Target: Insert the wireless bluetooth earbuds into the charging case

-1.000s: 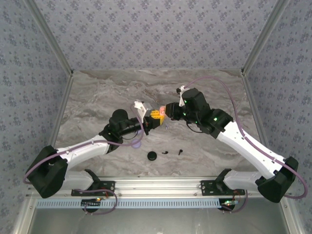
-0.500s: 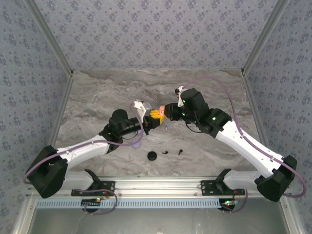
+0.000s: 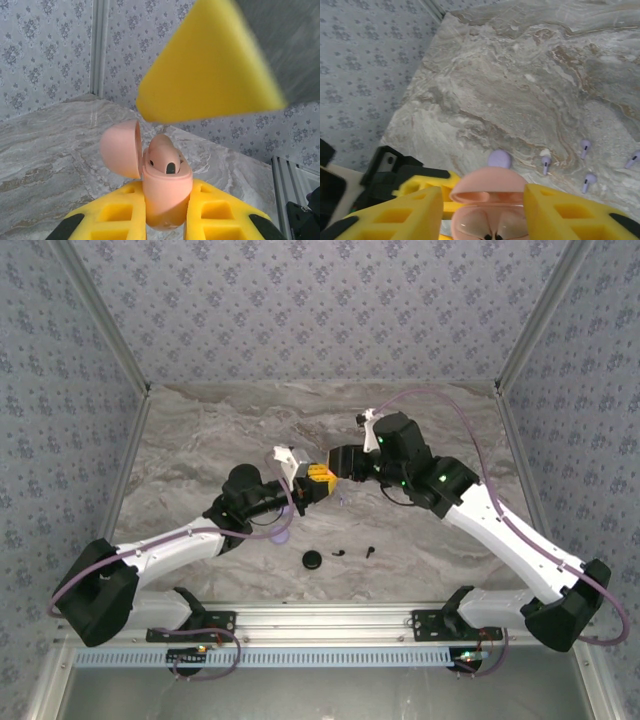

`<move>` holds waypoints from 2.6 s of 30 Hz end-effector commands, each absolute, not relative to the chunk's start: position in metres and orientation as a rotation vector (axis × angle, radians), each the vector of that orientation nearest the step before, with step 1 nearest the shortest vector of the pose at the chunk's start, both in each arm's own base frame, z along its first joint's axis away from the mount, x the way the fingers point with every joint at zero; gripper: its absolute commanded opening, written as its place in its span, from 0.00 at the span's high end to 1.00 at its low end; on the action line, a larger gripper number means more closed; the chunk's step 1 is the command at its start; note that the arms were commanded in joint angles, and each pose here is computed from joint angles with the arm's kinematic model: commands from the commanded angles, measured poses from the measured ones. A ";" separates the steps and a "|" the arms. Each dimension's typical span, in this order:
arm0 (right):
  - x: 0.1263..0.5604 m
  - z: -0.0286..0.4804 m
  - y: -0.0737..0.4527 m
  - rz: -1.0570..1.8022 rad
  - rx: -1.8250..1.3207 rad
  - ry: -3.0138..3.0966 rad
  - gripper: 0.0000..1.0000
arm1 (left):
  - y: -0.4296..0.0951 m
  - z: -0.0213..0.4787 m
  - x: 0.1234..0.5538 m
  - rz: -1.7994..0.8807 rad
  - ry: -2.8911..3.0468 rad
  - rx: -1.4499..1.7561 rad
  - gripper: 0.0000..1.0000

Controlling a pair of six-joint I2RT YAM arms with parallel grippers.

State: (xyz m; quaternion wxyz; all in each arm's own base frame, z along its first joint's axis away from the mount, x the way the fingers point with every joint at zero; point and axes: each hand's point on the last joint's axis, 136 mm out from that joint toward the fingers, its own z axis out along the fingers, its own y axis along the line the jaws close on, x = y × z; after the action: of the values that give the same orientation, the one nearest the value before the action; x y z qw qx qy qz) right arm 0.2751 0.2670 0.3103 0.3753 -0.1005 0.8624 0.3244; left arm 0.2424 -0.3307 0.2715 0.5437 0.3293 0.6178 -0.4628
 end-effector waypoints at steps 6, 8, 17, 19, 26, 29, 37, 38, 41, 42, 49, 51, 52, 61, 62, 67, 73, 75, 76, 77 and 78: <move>0.273 0.346 0.244 0.889 -0.295 2.121 0.40 | -0.329 0.316 0.232 -1.142 1.318 0.768 1.00; 0.274 0.345 0.238 0.917 -0.297 2.123 0.35 | -0.327 0.321 0.230 -1.140 1.296 0.767 1.00; 0.257 0.349 0.271 1.276 -0.497 2.062 0.05 | -0.326 0.341 0.220 -1.148 1.237 0.807 1.00; 0.253 0.349 0.280 1.311 -0.534 2.053 0.04 | -0.326 0.340 0.220 -1.151 1.238 0.807 1.00; 0.243 0.356 0.298 1.393 -0.608 2.033 0.05 | -0.326 0.337 0.221 -1.152 1.256 0.800 1.00; 0.241 0.361 0.297 1.393 -0.612 2.017 0.08 | -0.328 0.333 0.222 -1.146 1.278 0.816 1.00; 0.231 0.370 0.290 1.374 -0.633 1.959 0.09 | -0.329 0.326 0.224 -1.146 1.300 0.813 1.00; 0.230 0.370 0.288 1.369 -0.633 1.958 0.09 | -0.329 0.325 0.224 -1.145 1.305 0.812 1.00; 0.227 0.368 0.285 1.360 -0.635 1.958 0.09 | -0.329 0.323 0.226 -1.142 1.313 0.808 1.00; 0.226 0.367 0.285 1.360 -0.635 1.962 0.09 | -0.329 0.322 0.226 -1.143 1.317 0.807 1.00; 0.223 0.361 0.279 1.324 -0.629 1.985 0.09 | -0.331 0.320 0.229 -1.144 1.328 0.799 1.00; 0.223 0.359 0.278 1.319 -0.628 1.992 0.09 | -0.331 0.319 0.230 -1.144 1.331 0.797 1.00; 0.222 0.358 0.278 1.315 -0.629 1.994 0.09 | -0.332 0.319 0.230 -1.145 1.334 0.796 1.00; 0.226 0.352 0.274 1.264 -0.613 2.022 0.09 | -0.333 0.316 0.234 -1.146 1.348 0.782 1.00; 0.229 0.351 0.271 1.233 -0.600 2.028 0.09 | -0.333 0.316 0.235 -1.144 1.351 0.777 1.00; 0.266 0.335 0.230 0.834 -0.434 2.113 0.09 | -0.327 0.304 0.245 -1.065 1.457 0.756 1.00; 0.292 0.332 0.184 0.612 -0.235 2.066 0.07 | -0.299 0.276 0.272 -1.032 1.639 0.602 1.00; 0.298 0.330 0.167 0.569 -0.149 2.072 0.07 | -0.285 0.262 0.288 -1.017 1.735 0.526 1.00; 0.299 0.313 0.159 0.536 -0.114 2.116 0.07 | -0.279 0.257 0.294 -1.009 1.777 0.492 1.00; 0.300 0.305 0.153 0.518 -0.077 2.140 0.07 | -0.271 0.250 0.304 -0.999 1.821 0.449 1.00; 0.301 0.300 0.147 0.507 -0.047 2.158 0.07 | -0.264 0.243 0.313 -0.992 1.870 0.400 1.00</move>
State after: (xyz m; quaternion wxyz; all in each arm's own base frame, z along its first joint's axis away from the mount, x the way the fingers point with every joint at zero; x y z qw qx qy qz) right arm 0.2952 0.1727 0.3247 0.4602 -0.0705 0.8481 0.2531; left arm 0.2937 -0.2798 0.2471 0.5026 0.2216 0.7275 -0.4112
